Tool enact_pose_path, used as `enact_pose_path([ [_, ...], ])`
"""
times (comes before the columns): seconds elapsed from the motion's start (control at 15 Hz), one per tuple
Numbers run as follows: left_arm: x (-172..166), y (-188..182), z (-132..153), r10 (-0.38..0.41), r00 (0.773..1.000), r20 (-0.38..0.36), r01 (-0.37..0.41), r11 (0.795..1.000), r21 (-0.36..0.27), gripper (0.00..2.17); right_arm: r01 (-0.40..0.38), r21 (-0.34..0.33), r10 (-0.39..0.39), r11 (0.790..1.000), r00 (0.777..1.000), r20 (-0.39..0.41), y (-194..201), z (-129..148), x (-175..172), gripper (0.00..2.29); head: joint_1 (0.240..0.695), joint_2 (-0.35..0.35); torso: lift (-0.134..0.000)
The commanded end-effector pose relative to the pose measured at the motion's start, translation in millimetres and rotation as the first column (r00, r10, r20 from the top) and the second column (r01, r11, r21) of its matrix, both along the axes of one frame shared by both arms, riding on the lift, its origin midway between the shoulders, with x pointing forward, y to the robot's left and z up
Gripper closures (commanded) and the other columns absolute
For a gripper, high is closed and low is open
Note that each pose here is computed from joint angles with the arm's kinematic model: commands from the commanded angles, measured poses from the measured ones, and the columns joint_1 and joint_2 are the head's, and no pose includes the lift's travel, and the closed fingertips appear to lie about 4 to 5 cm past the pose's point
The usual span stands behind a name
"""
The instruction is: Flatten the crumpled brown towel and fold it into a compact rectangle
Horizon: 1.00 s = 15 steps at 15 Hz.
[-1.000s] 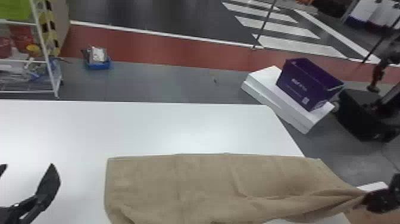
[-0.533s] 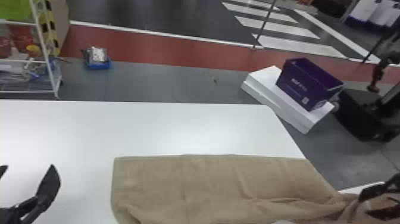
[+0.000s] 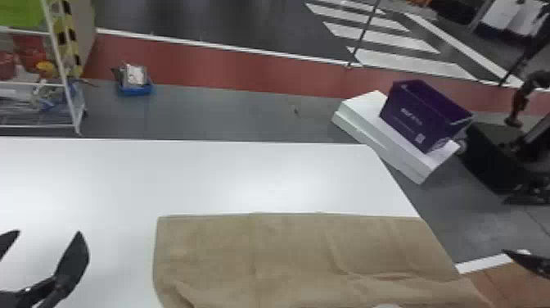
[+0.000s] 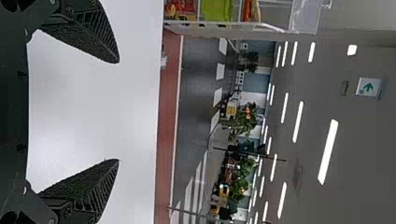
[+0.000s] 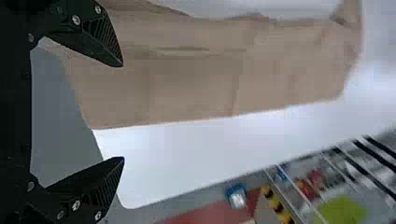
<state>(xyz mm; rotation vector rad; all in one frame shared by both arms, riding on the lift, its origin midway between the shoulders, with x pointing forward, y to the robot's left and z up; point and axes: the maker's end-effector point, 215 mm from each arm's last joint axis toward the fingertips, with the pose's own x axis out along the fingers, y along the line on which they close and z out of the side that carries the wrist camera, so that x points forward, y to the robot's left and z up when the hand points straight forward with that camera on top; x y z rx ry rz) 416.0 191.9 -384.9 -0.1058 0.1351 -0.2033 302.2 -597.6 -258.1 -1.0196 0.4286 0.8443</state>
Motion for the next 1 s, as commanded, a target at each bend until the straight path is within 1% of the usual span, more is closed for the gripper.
enact_pose_path([
  [0.0, -11, -20, -4, -0.06, 0.998, -0.011, 0.06, 0.998, -0.018, 0.14, 0.174, 0.421, -0.29, 0.89, 0.929, 0.23, -5, 48, 49, 0.08, 0.695, -0.35, -0.124],
  [0.07, -15, -24, -6, -0.072, 0.997, -0.016, 0.071, 0.997, -0.02, 0.14, 0.244, 0.532, -0.418, 0.811, 0.877, 0.235, -21, 57, 71, 0.08, 0.695, -0.35, -0.124],
  [0.13, -20, -28, -6, -0.088, 0.996, -0.026, 0.088, 0.996, -0.02, 0.14, 0.294, 0.633, -0.528, 0.716, 0.821, 0.217, -34, 57, 90, 0.08, 0.695, -0.35, -0.124],
  [0.2, -28, -34, -8, -0.115, 0.992, -0.053, 0.114, 0.993, -0.019, 0.14, 0.302, 0.667, -0.562, 0.681, 0.799, 0.212, -32, 51, 100, 0.09, 0.695, -0.35, -0.124],
  [0.27, -37, -41, -14, -0.144, 0.985, -0.096, 0.142, 0.99, -0.02, 0.14, 0.329, 0.711, -0.622, 0.621, 0.759, 0.193, -37, 45, 107, 0.1, 0.695, -0.35, -0.124],
  [0.33, -49, -53, -27, -0.189, 0.968, -0.163, 0.186, 0.982, -0.035, 0.14, 0.354, 0.742, -0.684, 0.57, 0.704, 0.189, -46, 40, 113, 0.1, 0.695, -0.35, -0.124],
  [0.4, -59, -65, -45, -0.222, 0.946, -0.235, 0.216, 0.975, -0.048, 0.14, 0.383, 0.761, -0.745, 0.523, 0.64, 0.19, -57, 33, 119, 0.1, 0.695, -0.35, -0.124],
  [0.47, -65, -76, -58, -0.244, 0.927, -0.285, 0.238, 0.97, -0.055, 0.14, 0.408, 0.783, -0.797, 0.47, 0.577, 0.179, -70, 24, 120, 0.1, 0.695, -0.35, -0.124],
  [0.53, -72, -84, -68, -0.26, 0.907, -0.331, 0.253, 0.965, -0.065, 0.14, 0.429, 0.788, -0.821, 0.442, 0.547, 0.163, -78, 17, 120, 0.1, 0.695, -0.35, -0.124],
  [0.6, -79, -97, -72, -0.287, 0.887, -0.362, 0.276, 0.957, -0.085, 0.14, 0.44, 0.789, -0.832, 0.43, 0.532, 0.157, -82, 10, 118, 0.11, 0.695, -0.35, -0.124],
  [0.67, -87, -110, -80, -0.311, 0.858, -0.409, 0.296, 0.95, -0.1, 0.14, 0.448, 0.791, -0.845, 0.416, 0.513, 0.154, -90, 9, 117, 0.11, 0.695, -0.35, -0.124],
  [0.73, -90, -119, -80, -0.325, 0.848, -0.418, 0.307, 0.945, -0.11, 0.14, 0.457, 0.787, -0.85, 0.414, 0.504, 0.155, -95, 7, 114, 0.11, 0.695, -0.35, -0.124],
  [0.8, -90, -124, -80, -0.327, 0.847, -0.419, 0.311, 0.944, -0.108, 0.14, 0.463, 0.784, -0.853, 0.413, 0.499, 0.154, -99, 6, 112, 0.11, 0.695, -0.35, -0.124],
  [0.87, -90, -127, -82, -0.329, 0.841, -0.429, 0.312, 0.944, -0.111, 0.15, 0.47, 0.78, -0.856, 0.413, 0.492, 0.156, -102, 5, 109, 0.11, 0.695, -0.35, -0.124],
  [0.93, -95, -129, -87, -0.328, 0.827, -0.457, 0.31, 0.944, -0.116, 0.15, 0.478, 0.778, -0.862, 0.407, 0.483, 0.154, -107, 3, 105, 0.11, 0.695, -0.35, -0.124],
])
